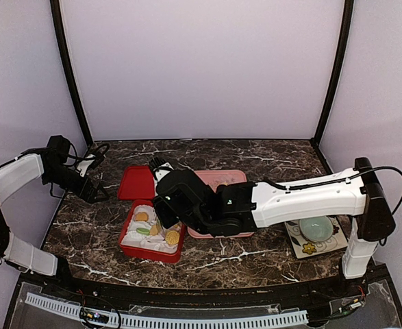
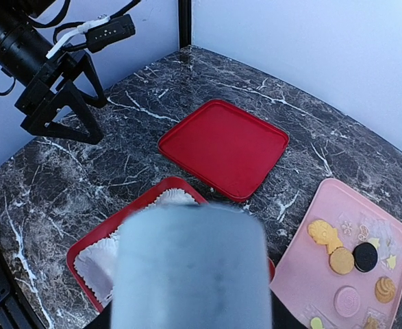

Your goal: Pack the cookies

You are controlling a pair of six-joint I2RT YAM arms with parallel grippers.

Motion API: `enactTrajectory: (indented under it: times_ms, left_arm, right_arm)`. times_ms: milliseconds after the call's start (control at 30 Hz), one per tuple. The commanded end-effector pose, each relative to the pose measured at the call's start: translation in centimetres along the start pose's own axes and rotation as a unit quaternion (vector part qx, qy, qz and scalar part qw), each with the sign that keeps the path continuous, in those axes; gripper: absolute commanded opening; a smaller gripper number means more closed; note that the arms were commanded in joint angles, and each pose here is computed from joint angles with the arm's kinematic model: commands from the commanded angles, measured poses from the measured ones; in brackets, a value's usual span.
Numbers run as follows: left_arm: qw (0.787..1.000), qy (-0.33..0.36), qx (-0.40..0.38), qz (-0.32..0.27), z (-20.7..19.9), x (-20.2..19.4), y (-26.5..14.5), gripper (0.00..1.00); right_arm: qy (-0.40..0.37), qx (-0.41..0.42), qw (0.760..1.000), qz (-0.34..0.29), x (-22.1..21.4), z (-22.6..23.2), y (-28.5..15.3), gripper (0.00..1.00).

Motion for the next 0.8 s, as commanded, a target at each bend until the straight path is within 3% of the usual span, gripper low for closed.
enactTrajectory:
  times_ms: [0,267,500,767]
  left_arm:
    - [1.0,-0.001,0.006,-0.005,-0.3,0.1,-0.8,0.99]
    - [1.0,-0.001,0.006,-0.004,-0.3,0.1,-0.8,0.99]
    - [1.0,0.001,0.009,-0.005,-0.1,0.3,-0.9,0.99]
    - [1.0,0.001,0.008,-0.003,0.0,0.3,-0.7,0.99]
  right_arm:
    - [0.023,0.003,0.999,-0.031,2.1,0.2,-0.4,0.47]
    - [0.044,-0.011,0.997,-0.059,4.9,-2.0,-1.7,0.44]
    - [0.083,-0.057,0.99,-0.101,8.6,-8.9,-3.3,0.43]
    - [0.11,-0.121,0.982,-0.091,8.3,-16.9,-0.8,0.43]
Point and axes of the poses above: each gripper's point midway between its finger pads, its own y axis out along the fingers, its own z axis along the line the jaws close on, x = y × z, the point moved 4 cm from there along -y, back along the fingers, and after that the axes turned 14 degrees about y, right-handed, at the moved point
